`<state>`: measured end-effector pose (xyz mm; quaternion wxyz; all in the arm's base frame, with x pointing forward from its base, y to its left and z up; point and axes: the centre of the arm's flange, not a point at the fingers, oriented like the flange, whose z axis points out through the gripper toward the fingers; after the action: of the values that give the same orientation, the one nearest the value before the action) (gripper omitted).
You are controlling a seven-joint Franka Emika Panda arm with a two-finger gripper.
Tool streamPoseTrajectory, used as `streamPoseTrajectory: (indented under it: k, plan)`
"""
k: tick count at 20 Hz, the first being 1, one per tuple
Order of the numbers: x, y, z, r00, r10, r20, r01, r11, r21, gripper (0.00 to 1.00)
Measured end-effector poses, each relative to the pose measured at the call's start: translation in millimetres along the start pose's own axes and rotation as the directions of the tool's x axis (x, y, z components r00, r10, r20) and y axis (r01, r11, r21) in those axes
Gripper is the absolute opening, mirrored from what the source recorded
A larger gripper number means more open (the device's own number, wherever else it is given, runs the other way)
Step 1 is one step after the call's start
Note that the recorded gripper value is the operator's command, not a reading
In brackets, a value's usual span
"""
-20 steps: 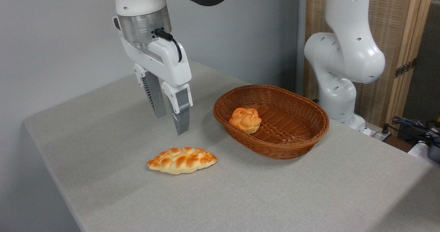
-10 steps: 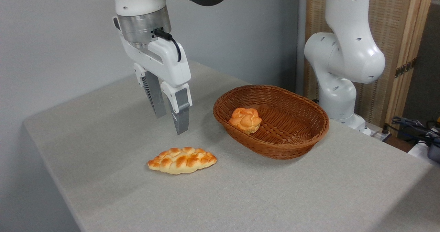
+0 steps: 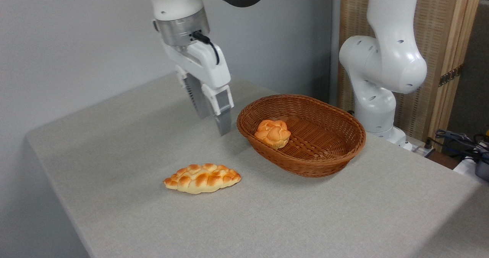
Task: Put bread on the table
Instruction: 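Move the gripper over the basket and lower it onto the orange bun, then close the gripper on the orange bun inside the basket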
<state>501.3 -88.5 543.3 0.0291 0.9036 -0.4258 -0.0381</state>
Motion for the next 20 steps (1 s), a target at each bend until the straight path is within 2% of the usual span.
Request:
streamPoseTrajectory:
  k: [5, 9, 20]
  plan:
    - [-16.3, 46.0, 26.3, 0.998, 0.053, 0.043, -0.052, 0.998, -0.033, 1.00]
    - [-36.2, 67.8, 49.8, 0.995, 0.068, 0.076, -0.063, 0.996, -0.061, 1.00]
    - [-56.7, 90.8, 119.5, 0.976, 0.117, 0.184, -0.088, 0.983, -0.159, 1.00]
